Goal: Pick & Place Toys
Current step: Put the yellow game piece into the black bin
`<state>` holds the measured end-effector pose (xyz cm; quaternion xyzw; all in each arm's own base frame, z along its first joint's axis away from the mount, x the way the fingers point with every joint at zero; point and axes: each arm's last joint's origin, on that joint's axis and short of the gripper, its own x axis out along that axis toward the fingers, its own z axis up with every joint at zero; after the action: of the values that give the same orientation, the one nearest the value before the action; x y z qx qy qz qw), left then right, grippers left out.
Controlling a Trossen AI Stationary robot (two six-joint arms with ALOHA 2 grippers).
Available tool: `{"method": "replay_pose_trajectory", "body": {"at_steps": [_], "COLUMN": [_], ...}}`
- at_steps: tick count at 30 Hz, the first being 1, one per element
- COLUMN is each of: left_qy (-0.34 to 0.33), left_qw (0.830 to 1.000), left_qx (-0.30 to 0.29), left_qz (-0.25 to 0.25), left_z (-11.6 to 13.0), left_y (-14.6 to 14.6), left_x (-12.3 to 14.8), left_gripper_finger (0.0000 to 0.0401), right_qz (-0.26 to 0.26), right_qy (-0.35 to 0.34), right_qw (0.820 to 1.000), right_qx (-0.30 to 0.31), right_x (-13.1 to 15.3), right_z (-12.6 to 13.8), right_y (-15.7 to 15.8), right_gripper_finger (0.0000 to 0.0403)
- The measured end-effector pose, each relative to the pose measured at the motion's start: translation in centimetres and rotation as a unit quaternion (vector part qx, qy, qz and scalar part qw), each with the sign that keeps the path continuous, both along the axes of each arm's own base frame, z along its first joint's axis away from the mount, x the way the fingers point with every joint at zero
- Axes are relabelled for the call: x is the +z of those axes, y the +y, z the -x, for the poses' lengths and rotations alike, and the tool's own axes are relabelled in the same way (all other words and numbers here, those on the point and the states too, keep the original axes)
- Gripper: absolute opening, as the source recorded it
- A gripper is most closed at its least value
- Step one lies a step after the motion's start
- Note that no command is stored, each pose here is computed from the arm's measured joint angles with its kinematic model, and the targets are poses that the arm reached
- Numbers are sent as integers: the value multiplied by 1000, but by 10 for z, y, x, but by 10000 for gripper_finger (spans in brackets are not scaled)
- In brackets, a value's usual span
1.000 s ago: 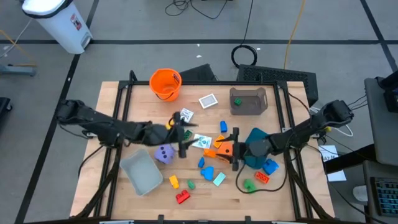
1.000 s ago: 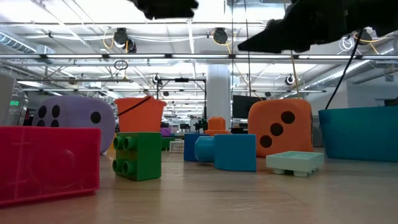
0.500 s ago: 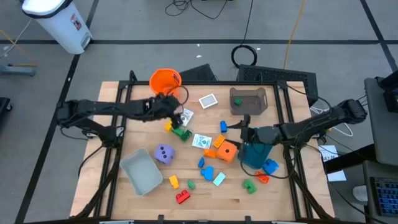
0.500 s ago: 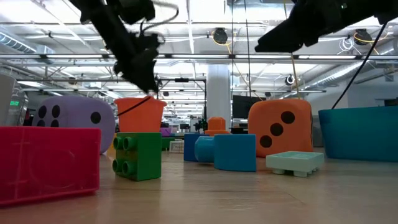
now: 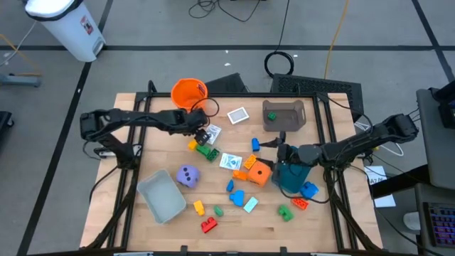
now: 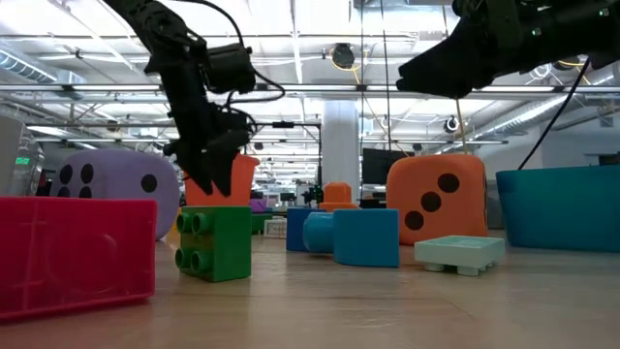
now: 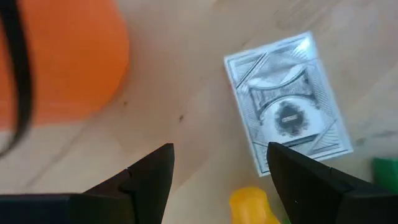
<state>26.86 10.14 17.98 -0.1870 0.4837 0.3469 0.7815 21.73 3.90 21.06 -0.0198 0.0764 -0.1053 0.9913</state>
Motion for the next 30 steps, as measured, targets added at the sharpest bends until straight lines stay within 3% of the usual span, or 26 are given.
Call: {"method": "replay_pose_trajectory", "body": {"at_steps": [6, 30], "left_qy": [12, 57], "left_qw": [999, 994], "left_qx": [5, 28], "left_qz": [44, 87], "left_z": [-2, 2], "left_y": [-8, -28], "left_x": [-9, -17], "left_gripper_finger": [266, 266], "right_qz": [2, 3], "right_qy": [-3, 7], "right_qw": [1000, 1000], "right_qx": [0, 1], "right_x": [0, -2], "right_z": [0, 1], "right_y": [0, 0], "right_gripper_finger": [254, 254]}}
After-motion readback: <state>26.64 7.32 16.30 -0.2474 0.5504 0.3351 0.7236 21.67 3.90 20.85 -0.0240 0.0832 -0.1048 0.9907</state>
